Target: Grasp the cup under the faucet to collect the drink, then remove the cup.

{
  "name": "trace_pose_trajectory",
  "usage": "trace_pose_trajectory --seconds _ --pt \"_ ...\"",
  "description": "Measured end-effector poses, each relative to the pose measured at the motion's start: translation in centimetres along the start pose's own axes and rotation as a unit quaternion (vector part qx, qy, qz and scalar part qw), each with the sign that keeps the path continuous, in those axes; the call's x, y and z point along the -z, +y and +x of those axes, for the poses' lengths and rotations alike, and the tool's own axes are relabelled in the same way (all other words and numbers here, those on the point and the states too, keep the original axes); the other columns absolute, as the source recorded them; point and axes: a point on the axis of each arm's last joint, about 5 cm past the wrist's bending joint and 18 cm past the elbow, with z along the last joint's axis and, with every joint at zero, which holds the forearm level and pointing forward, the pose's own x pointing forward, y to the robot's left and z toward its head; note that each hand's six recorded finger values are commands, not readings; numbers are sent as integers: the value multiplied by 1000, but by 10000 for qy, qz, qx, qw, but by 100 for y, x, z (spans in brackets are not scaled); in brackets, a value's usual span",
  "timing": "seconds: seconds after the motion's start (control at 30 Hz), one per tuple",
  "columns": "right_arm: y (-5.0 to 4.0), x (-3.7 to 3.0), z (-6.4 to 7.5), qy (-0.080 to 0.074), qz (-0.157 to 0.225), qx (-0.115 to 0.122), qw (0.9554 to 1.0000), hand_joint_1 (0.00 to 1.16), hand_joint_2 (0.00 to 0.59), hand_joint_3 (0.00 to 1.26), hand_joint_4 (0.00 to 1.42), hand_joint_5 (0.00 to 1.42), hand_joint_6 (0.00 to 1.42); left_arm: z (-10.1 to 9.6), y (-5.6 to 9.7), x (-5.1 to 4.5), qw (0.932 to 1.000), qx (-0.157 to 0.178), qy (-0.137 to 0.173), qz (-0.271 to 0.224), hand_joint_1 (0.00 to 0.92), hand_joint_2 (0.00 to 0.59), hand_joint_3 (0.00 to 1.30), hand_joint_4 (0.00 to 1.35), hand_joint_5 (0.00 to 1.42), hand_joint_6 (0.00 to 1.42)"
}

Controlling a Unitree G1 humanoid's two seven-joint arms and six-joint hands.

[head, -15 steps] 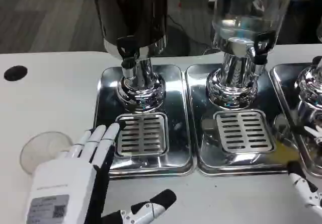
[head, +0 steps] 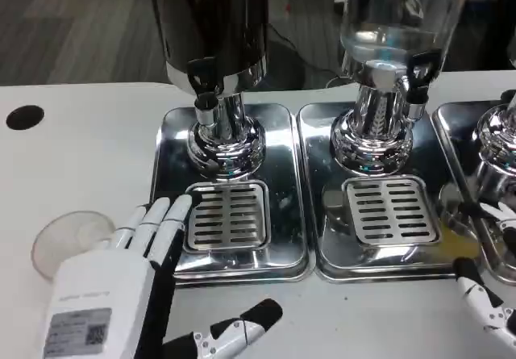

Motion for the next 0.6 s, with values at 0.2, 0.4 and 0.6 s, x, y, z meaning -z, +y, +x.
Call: trace_pose_trajectory --seconds 0.2,0.4,0.6 --pt "5 -7 18 -37 11 2 10000 517 400 231 117 48 0 20 -5 9 10000 -22 15 -2 0 77 141 0 130 307" --pt "15 -12 22 -53 29 -14 10000 517 400 231 118 48 0 22 -12 14 10000 -8 25 -4 0 73 141 0 130 309" --pt "19 -13 22 -54 36 -20 10000 517 400 231 118 48 0 22 -17 17 10000 3 31 -9 0 72 142 0 130 310"
